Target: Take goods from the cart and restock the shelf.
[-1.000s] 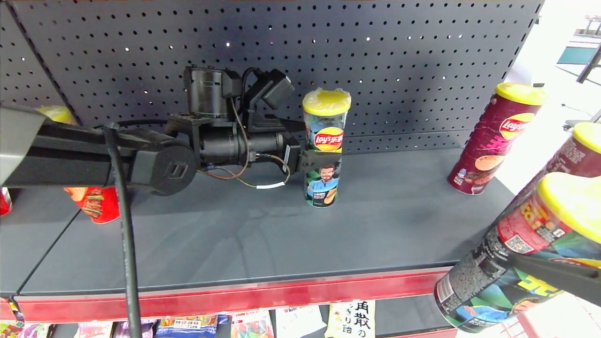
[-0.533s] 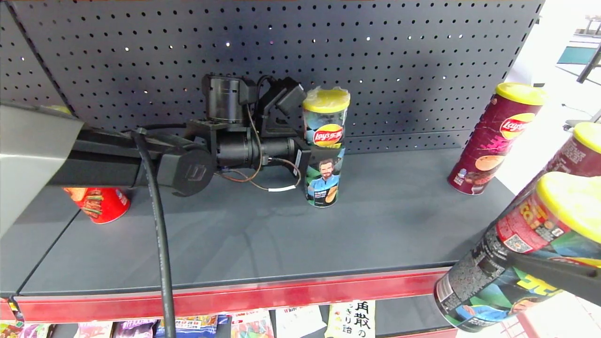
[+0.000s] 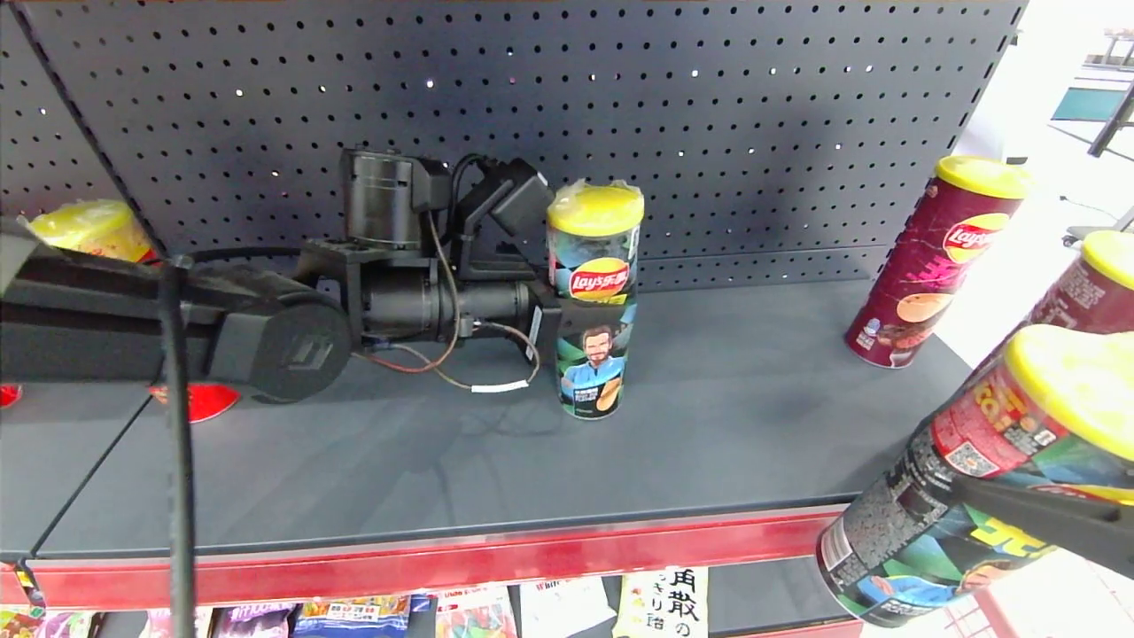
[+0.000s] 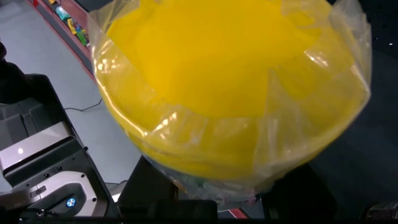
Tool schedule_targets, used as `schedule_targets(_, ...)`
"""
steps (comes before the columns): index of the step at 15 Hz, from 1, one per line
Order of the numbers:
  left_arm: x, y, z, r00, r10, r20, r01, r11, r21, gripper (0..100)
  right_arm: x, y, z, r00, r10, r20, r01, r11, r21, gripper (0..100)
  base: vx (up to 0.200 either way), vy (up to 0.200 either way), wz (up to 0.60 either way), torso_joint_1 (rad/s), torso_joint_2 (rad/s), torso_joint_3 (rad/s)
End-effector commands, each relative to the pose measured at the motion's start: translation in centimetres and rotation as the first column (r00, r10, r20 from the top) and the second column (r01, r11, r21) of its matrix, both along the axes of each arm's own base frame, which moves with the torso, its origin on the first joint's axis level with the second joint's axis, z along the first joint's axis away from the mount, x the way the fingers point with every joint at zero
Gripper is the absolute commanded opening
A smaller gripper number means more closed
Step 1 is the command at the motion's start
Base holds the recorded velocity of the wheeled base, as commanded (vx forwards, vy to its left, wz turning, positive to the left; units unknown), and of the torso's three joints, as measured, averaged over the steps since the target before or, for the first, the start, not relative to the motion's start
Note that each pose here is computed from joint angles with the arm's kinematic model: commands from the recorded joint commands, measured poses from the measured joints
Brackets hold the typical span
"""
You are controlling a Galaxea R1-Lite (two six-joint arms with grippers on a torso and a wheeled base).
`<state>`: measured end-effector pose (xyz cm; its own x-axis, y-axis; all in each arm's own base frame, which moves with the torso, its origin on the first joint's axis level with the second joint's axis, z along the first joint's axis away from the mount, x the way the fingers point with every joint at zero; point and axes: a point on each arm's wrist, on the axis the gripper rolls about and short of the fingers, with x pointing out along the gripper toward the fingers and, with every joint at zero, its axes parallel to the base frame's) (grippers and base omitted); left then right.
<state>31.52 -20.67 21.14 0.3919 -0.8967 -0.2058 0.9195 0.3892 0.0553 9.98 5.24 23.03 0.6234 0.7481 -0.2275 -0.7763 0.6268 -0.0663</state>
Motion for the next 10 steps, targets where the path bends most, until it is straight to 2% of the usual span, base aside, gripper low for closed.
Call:
schedule_targets(1,-3.1,1.1,1.3,1.000,-0.020,0.011,0.020,1.000,-0.008,0,0.1,0.0,0.0,1.000,0.001,-0.002,-0.001,1.000,-0.001,0,0.000,0.000,0.00,0.000,0.00,0.000)
schedule_targets(6,-6.1,0.9,0.5,0.997,-0.055,-0.048,0.056,0.998,0.005,0,0.6,0.3,0.2,1.000,0.006,-0.006,-0.006,1.000,-0.002,0,0.000,0.000,0.00,0.000,0.00,0.000)
schedule_targets(10,-6.9,1.4,0.0,0.997,-0.046,-0.063,0.047,0.999,0.019,0,0.6,0.3,0.2,1.000,0.006,-0.004,-0.006,1.000,-0.003,0,0.000,0.000,0.00,0.000,0.00,0.000)
